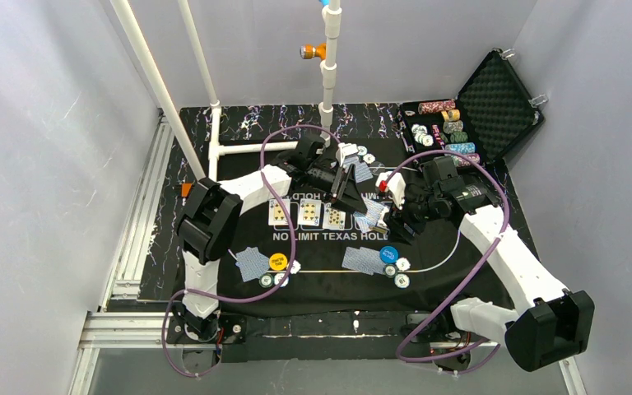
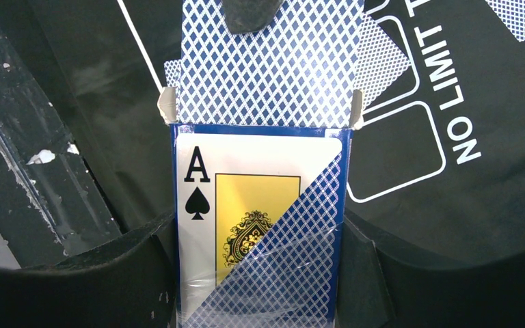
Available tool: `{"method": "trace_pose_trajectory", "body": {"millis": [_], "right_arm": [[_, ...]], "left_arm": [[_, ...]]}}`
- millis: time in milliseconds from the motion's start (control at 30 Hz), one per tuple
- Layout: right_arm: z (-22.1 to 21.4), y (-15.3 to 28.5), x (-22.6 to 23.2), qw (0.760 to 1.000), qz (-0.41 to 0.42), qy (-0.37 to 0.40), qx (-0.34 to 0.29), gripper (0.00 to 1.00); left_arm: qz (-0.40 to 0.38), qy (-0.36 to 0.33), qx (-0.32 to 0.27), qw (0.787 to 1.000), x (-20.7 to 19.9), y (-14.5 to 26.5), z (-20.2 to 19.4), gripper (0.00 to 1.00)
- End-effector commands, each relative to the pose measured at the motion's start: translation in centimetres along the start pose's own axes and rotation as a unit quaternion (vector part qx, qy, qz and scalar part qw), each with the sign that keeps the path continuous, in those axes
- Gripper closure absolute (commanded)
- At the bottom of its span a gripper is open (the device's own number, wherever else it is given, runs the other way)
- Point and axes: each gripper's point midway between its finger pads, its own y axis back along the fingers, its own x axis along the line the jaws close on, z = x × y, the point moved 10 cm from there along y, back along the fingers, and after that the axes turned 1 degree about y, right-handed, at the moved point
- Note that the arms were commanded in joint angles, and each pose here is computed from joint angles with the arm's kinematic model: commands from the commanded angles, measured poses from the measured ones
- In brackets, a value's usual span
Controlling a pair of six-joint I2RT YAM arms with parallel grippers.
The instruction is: Distribute texas hold em gaming equipment
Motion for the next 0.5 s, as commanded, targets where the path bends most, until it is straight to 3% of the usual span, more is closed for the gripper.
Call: {"method": "trace_pose_trajectory", "body": {"millis": [0,100,233,367,467], "right_arm": [[0.8,-0.1,-0.6,1.0,-0.012,0.017,-0.016,0.99],[0.9,-0.2,-0.7,1.0,-0.013,0.015,-0.018,0.99],[1.2,-0.3,-0.9,1.0,-0.02,0.009,-0.022,0.99],[1.3,-0.2,-1.0,0.999,-0.026,0.006,-0.024,0.99],[1.3,-0.1,-0.8,0.999,-0.024,0.006,-0.026,0.99]], "left_arm": [[-0.003,-0.07,-0.021,0.997,-3.4,1.4,-0.3,0.35],[-0.001,-0.071,-0.023,0.997,-3.6,1.4,-0.5,0.27],[-0.004,-0.062,-0.013,0.998,-3.4,0.7,-1.2,0.29],[-0.015,-0.062,-0.004,0.998,-3.7,0.0,-1.8,0.37],[-0.018,-0.06,-0.014,0.998,-3.8,0.1,-1.5,0.5]]}}
